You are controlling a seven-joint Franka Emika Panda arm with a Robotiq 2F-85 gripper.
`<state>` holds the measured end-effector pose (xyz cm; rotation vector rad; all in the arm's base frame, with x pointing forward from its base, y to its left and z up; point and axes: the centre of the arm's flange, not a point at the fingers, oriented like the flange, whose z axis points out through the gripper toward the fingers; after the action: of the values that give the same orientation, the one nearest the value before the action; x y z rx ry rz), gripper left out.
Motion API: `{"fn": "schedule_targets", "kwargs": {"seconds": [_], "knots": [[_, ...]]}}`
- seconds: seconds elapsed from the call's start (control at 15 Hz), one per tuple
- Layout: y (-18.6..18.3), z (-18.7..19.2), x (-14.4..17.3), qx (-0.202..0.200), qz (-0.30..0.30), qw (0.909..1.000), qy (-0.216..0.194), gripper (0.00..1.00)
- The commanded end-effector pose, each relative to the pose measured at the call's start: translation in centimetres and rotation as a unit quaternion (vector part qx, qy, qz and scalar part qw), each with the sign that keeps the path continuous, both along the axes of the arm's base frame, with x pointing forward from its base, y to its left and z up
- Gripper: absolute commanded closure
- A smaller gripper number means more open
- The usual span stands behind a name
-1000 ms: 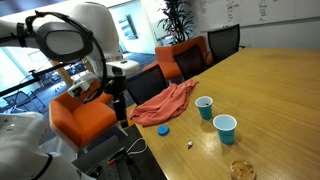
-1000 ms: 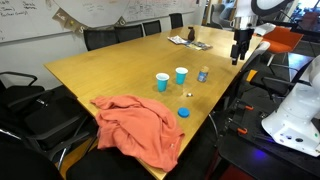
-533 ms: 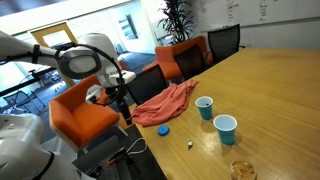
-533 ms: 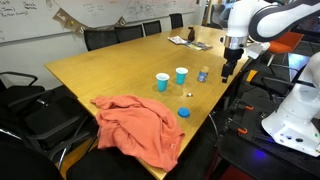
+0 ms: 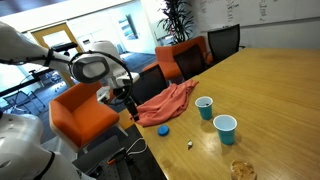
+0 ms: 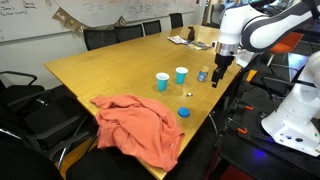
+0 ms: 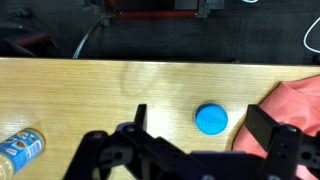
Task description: Put the lid on the peanut butter jar
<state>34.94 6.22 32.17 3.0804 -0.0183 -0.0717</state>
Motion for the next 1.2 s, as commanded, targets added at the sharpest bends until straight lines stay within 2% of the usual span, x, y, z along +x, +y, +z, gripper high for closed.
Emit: {"fn": "schedule_targets", "kwargs": {"seconds": [0.0,0.27,0.53,0.87,1.13], "knots": [[-0.1,-0.7,0.9,0.002,-0.015,0.9999,-0.003,0.0],[0.5,-4.5,4.3,0.041,-0.028,0.9983,-0.03,0.0],[2.0,-9.6,5.7,0.07,-0.046,0.995,-0.056,0.0],[4.1,-14.5,6.8,0.069,-0.042,0.9932,-0.083,0.0],[4.5,-16.7,7.9,0.065,-0.046,0.9934,-0.082,0.0]]}}
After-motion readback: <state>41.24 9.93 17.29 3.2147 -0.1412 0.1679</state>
